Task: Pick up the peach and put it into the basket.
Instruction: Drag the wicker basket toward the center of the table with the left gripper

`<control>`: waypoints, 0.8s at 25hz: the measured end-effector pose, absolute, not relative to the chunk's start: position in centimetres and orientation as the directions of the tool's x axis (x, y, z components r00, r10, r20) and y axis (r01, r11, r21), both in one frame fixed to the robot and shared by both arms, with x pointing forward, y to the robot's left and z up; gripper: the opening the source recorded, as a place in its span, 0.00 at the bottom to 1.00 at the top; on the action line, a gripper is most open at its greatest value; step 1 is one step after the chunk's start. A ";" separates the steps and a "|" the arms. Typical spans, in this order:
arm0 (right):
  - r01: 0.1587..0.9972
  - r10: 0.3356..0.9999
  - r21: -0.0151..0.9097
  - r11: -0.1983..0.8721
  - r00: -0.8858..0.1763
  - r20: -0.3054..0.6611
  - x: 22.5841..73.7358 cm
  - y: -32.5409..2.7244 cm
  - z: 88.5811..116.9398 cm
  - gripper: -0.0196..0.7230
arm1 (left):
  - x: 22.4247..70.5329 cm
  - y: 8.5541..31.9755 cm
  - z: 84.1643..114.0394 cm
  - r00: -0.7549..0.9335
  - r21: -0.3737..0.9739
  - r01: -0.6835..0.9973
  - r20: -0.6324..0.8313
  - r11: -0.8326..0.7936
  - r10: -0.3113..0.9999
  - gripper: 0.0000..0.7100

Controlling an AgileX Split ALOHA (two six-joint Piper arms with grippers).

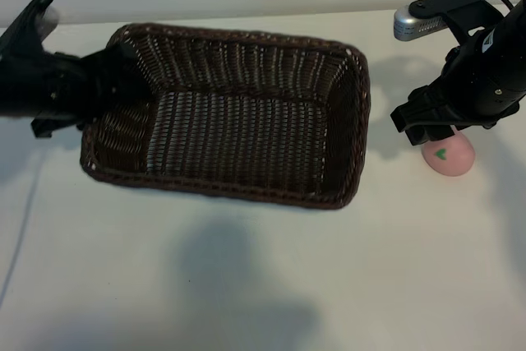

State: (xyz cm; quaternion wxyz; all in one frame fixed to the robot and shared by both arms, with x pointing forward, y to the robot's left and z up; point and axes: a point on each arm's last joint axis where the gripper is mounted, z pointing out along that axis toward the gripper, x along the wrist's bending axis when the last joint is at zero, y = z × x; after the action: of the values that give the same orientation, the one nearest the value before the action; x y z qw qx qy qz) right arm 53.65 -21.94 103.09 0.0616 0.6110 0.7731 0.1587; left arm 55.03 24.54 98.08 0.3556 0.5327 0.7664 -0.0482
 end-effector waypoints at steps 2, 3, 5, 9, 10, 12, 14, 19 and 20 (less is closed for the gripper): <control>0.925 0.964 0.320 0.203 -0.246 0.099 53.6 -21.9 103.1 0.76 | 56.0 24.4 98.0 -0.174 0.305 0.853 -0.598 0.423 0.782 0.55; 0.925 0.964 0.320 0.203 -0.246 0.099 53.6 -21.9 103.1 0.76 | 56.4 24.2 97.8 -0.171 0.306 0.854 -0.597 0.420 0.784 0.55; 0.925 0.964 0.320 0.203 -0.246 0.099 53.6 -21.9 103.1 0.76 | 57.0 23.7 97.4 -0.168 0.301 0.860 -0.595 0.412 0.786 0.55; 0.925 0.964 0.320 0.203 -0.246 0.099 53.6 -21.9 103.1 0.76 | 58.0 22.2 96.0 -0.165 0.281 0.877 -0.586 0.389 0.793 0.55; 0.926 0.964 0.319 0.203 -0.246 0.099 53.6 -21.9 103.1 0.76 | 58.2 21.8 95.6 -0.163 0.277 0.881 -0.584 0.384 0.795 0.55; 0.926 0.964 0.318 0.203 -0.246 0.099 53.6 -21.9 103.1 0.76 | 58.5 21.1 95.0 -0.167 0.272 0.883 -0.581 0.383 0.797 0.55; 0.926 0.964 0.317 0.204 -0.246 0.099 53.6 -21.9 103.1 0.76 | 58.8 20.7 94.4 -0.182 0.258 0.882 -0.585 0.394 0.790 0.55; 0.926 0.964 0.317 0.204 -0.246 0.099 53.6 -21.9 103.1 0.76 | 59.4 20.5 93.1 -0.228 0.241 0.867 -0.587 0.436 0.777 0.55; 0.926 0.964 0.317 0.204 -0.246 0.099 53.6 -21.9 103.1 0.76 | 59.5 20.5 93.0 -0.233 0.243 0.863 -0.585 0.442 0.777 0.55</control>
State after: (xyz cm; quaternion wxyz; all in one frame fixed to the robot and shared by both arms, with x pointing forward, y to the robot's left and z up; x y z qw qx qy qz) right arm 53.62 -21.94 103.08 0.0604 0.6111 0.7734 0.1574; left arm 59.47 20.54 93.01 0.3299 0.5242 0.7824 -0.0656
